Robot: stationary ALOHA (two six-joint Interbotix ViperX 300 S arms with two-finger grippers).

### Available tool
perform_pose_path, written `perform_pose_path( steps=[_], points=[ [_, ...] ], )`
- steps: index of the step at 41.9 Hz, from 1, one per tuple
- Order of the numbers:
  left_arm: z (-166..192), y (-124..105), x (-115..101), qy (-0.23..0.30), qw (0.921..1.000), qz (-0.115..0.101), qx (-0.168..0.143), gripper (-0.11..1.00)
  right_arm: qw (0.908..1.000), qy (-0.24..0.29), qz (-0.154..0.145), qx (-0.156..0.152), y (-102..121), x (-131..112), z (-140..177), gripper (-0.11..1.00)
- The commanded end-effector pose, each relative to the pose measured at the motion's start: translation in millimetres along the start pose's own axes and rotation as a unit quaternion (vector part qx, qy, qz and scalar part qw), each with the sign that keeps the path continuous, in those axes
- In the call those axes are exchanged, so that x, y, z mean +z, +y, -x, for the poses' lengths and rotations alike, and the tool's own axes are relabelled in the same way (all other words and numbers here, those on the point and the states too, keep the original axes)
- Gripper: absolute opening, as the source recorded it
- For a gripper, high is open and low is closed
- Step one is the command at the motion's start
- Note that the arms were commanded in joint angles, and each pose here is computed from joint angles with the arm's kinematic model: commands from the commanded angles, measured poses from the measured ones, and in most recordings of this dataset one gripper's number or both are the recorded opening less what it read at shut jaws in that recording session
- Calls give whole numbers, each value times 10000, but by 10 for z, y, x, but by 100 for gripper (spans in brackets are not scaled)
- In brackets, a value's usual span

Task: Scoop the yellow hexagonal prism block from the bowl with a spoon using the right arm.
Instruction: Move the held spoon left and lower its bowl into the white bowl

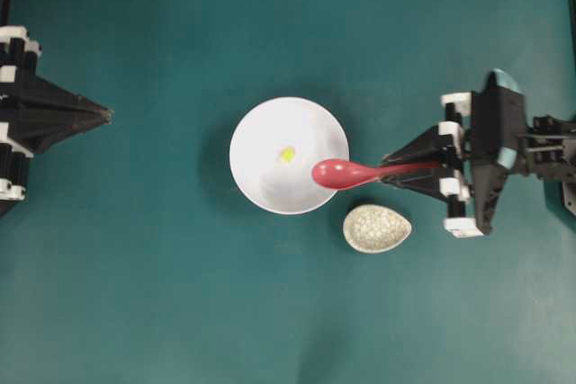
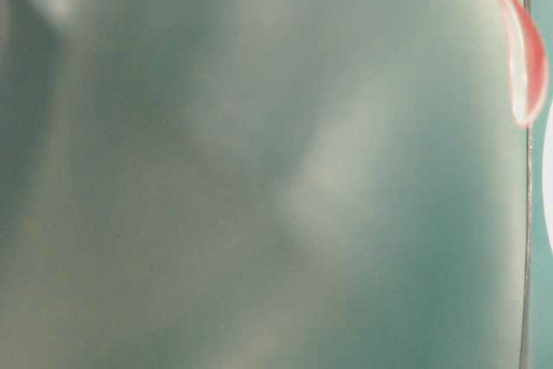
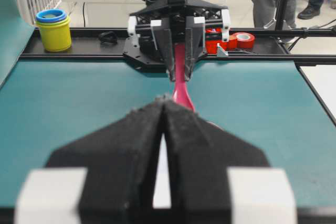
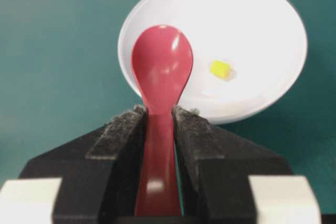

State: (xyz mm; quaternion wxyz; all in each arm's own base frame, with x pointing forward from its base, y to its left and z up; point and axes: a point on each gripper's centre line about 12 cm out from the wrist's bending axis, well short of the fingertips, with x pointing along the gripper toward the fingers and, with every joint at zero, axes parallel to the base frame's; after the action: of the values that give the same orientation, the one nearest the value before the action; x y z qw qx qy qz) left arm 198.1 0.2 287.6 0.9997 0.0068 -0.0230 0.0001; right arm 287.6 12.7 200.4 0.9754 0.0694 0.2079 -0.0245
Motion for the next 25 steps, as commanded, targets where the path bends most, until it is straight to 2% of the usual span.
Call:
perform_pose_path(
  steps=[1, 12, 25],
  points=[
    [-28, 3, 46, -46, 10000, -23, 4, 0, 9999, 128, -35, -30, -67, 230, -46, 23],
    [-29, 0, 58, -77, 10000, -23, -3, 0, 9956, 910, -100, -202, -328, 416, -190, 23],
    [-29, 2, 61, -92, 10000, -30, 2, 0, 9798, 1991, -199, -50, -412, 494, -456, 23]
  ],
)
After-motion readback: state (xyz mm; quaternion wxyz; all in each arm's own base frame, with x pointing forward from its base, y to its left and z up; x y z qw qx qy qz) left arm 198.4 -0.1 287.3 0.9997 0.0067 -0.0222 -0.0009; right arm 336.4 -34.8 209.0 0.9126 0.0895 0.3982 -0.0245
